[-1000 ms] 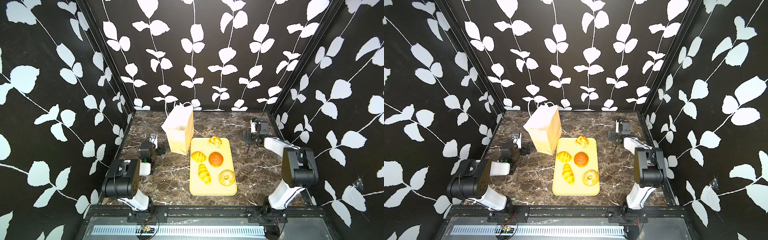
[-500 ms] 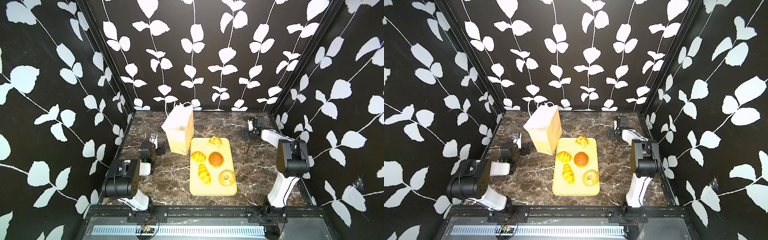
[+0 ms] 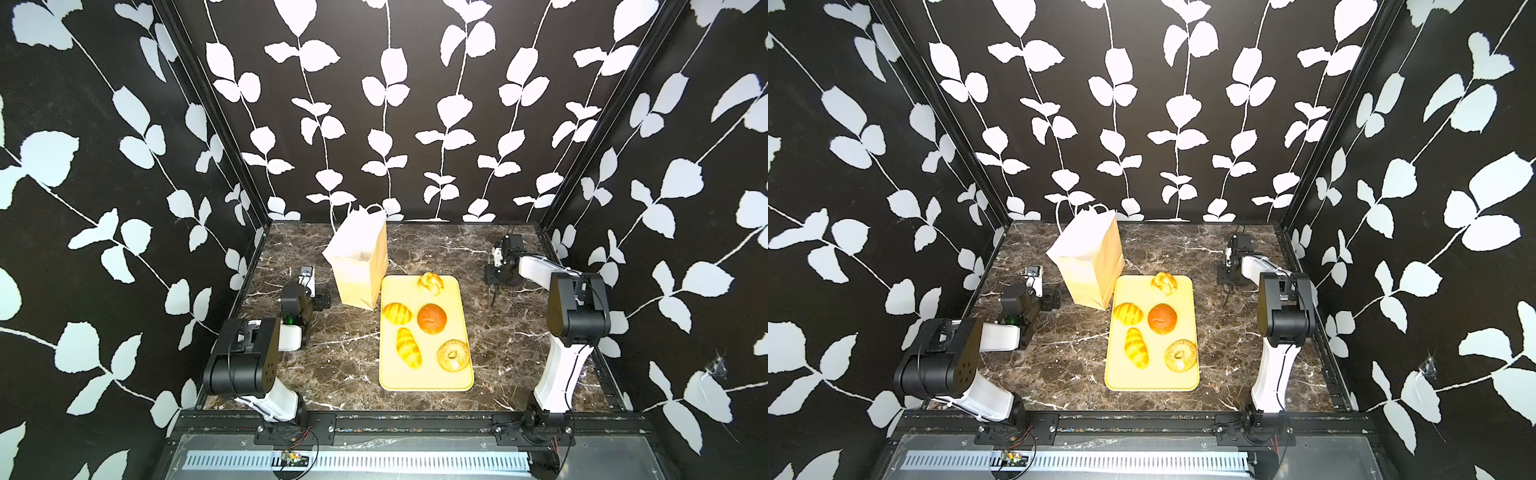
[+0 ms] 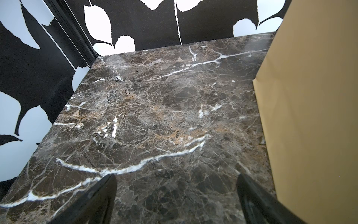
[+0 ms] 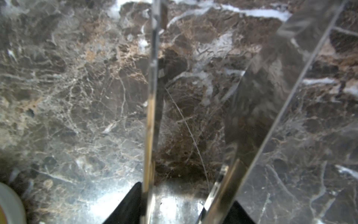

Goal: Pack bread into a paper bag
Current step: Pick up the clamp from the center of the board, then pick up the fake bread from the plate.

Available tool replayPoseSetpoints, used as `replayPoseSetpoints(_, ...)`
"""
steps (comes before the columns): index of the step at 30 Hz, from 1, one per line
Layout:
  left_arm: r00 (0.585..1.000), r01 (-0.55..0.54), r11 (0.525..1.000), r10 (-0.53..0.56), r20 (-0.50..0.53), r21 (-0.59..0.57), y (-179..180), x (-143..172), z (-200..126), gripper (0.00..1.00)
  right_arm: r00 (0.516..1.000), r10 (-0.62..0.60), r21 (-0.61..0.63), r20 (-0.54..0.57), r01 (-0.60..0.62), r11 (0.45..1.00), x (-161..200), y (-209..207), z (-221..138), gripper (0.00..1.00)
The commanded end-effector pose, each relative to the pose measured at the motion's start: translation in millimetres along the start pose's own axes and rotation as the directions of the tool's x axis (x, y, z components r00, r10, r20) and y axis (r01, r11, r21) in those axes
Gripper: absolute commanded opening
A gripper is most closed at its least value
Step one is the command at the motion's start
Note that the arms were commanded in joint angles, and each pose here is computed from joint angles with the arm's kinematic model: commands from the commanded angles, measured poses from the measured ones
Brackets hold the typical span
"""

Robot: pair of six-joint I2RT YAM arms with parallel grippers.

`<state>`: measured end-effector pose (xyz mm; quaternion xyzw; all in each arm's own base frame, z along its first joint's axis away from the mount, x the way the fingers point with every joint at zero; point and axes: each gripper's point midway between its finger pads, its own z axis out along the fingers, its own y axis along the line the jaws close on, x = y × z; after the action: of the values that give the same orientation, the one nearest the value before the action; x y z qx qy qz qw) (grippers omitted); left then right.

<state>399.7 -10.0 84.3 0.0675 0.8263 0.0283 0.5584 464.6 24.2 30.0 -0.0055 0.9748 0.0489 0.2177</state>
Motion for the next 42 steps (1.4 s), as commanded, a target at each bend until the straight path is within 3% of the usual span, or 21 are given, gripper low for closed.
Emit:
replayPoseSetpoints(1,1.000,-0.006,1.000,0.006,0.029,-0.002,0,-11,-1,0.98,0.999,-0.001,-0.004,0.035,0.001,1.000,-7,2,-12,0.42)
replayPoseSetpoints(6,1.000,-0.006,1.000,0.006,0.027,-0.002,0,-11,-1,0.98,0.998,-0.005,-0.019,0.056,0.006,1.000,-2,6,-25,0.28)
replayPoseSetpoints(9,1.000,-0.007,1.000,0.007,0.028,0.000,0,-11,-1,0.98,0.995,-0.016,-0.041,0.095,0.020,0.999,-6,12,-44,0.25)
replayPoseSetpoints(21,1.000,-0.006,1.000,0.006,0.028,-0.001,0,-11,-1,0.98,0.990,-0.028,-0.314,0.135,0.070,0.947,-1,70,-143,0.28)
replayPoseSetpoints(30,1.000,-0.006,1.000,0.006,0.029,0.000,0,-11,-1,0.98,0.975,0.021,-0.361,0.222,0.062,0.931,16,94,-217,0.34)
replayPoseSetpoints(32,1.000,-0.006,1.000,0.006,0.030,-0.001,0,-12,-1,0.99,0.976,0.034,-0.369,0.217,0.050,0.928,23,97,-228,0.32)
replayPoseSetpoints(37,1.000,-0.006,1.000,0.006,0.029,-0.001,0,-11,-1,0.98,0.989,0.040,-0.370,0.139,0.015,0.929,48,100,-233,0.18)
replayPoseSetpoints(42,1.000,-0.006,1.000,0.006,0.029,-0.002,1,-11,-1,0.98,0.998,0.025,-0.417,0.059,0.002,0.909,72,115,-230,0.16)
